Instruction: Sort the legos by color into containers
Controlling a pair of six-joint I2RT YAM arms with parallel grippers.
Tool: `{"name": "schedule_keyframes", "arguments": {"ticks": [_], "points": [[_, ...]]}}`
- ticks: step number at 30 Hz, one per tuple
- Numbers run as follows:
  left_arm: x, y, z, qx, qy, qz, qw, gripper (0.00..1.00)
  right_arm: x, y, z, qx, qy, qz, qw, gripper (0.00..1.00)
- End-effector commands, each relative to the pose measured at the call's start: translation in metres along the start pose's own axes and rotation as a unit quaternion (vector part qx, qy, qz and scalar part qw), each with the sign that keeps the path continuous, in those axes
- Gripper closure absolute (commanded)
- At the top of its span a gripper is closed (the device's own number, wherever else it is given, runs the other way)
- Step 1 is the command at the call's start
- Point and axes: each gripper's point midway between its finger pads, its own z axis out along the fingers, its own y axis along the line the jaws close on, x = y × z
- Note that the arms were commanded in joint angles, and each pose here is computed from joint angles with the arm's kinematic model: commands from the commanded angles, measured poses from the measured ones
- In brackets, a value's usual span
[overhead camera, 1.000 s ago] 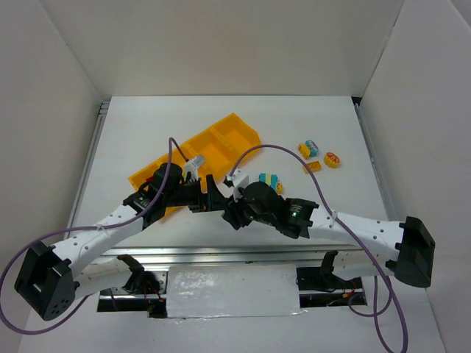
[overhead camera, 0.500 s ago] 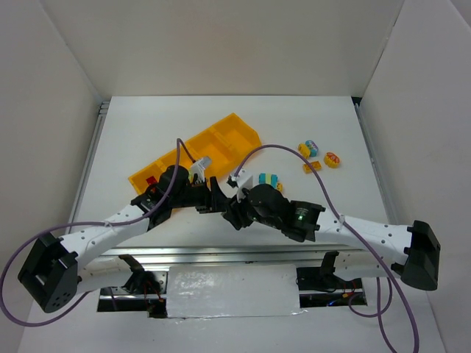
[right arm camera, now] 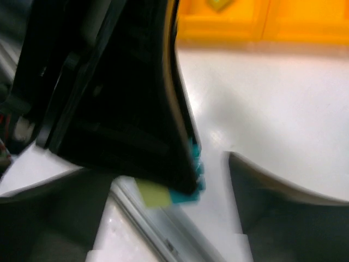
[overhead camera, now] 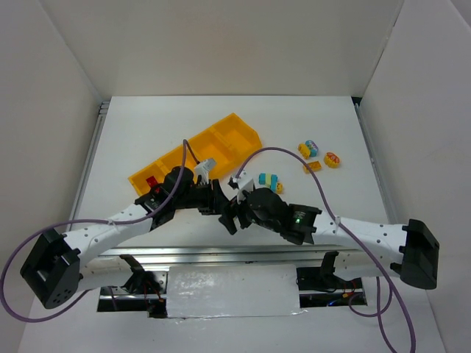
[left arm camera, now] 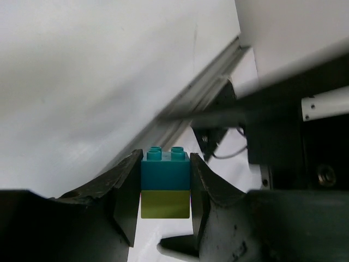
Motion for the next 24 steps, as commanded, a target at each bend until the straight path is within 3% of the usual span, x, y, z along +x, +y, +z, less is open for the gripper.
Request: {"name": "schedule_keyframes", "arguments": {"ticks": [1, 12, 16, 24], "points": [[0.006, -0.048, -0.009, 0.079, 0.023, 0.053, 0.995, 1.00, -0.049, -0.001, -0.002, 0.007, -0.101, 0.042, 0.994, 0.01], [-0.002, -0.058, -0.021, 0.086, 0.009, 0.113, 0.990, 1.00, -0.038, 0.007, -0.053, -0.121, -0.072, 0.060, 0.988, 0.00], [0.001, -0.071, -0.030, 0.122, 0.008, 0.151, 0.981, 1.00, -0.033, 0.028, -0.087, -0.264, -0.066, 0.074, 0.959, 0.00], [0.005, -0.100, -0.049, 0.193, 0.005, 0.200, 0.961, 1.00, -0.043, 0.041, -0.105, -0.321, -0.085, 0.080, 0.940, 0.07]]}}
